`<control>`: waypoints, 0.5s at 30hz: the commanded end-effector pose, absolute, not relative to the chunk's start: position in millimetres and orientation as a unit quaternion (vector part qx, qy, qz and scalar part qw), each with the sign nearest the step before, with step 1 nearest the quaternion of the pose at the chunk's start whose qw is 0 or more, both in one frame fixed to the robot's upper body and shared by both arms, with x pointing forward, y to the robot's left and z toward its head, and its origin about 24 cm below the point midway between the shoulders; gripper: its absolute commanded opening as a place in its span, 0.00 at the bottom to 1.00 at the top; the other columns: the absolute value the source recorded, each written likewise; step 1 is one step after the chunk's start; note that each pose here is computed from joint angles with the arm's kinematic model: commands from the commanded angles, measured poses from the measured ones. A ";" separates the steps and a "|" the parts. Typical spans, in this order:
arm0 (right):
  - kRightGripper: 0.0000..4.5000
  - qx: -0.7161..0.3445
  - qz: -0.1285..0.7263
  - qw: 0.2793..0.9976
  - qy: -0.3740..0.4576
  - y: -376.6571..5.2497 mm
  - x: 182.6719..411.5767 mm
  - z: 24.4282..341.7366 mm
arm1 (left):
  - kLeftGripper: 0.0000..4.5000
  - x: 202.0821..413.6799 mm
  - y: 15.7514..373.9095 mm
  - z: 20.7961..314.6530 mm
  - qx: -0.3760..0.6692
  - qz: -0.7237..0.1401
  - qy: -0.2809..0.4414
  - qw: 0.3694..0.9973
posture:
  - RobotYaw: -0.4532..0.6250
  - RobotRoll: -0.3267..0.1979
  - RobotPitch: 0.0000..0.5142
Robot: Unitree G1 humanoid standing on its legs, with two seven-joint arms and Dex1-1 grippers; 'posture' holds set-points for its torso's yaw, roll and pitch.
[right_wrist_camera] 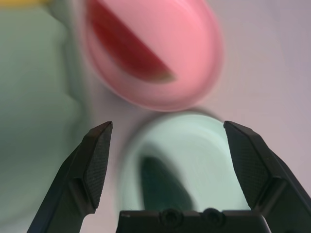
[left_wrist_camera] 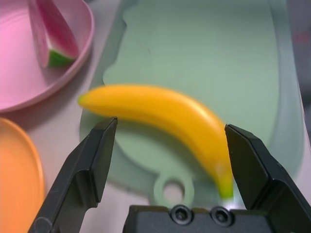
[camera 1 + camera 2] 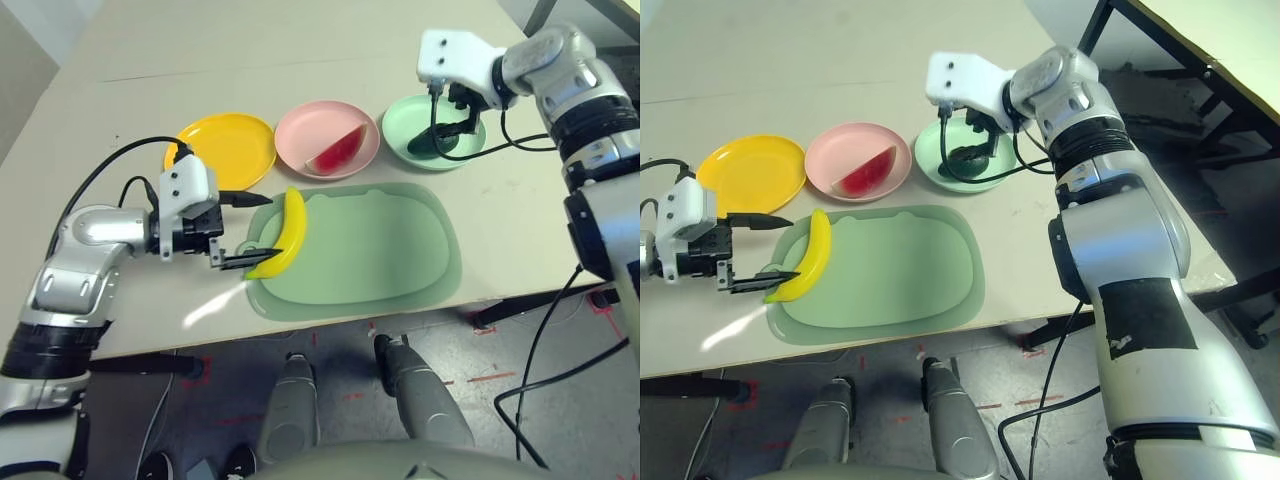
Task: Place the fruits into color-matched plates.
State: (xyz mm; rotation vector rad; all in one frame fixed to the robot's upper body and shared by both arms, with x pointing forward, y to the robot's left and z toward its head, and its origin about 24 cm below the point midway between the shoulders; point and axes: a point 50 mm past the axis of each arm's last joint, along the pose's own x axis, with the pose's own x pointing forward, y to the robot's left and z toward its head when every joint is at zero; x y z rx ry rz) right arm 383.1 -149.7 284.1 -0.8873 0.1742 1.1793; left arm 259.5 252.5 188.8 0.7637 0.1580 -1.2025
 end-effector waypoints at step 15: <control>1.00 -0.032 0.598 0.800 -0.041 -154.4 263.7 163.9 | 1.00 305.1 248.8 234.9 0.624 -0.598 -0.004 0.503 | 0.33 0.62 0.44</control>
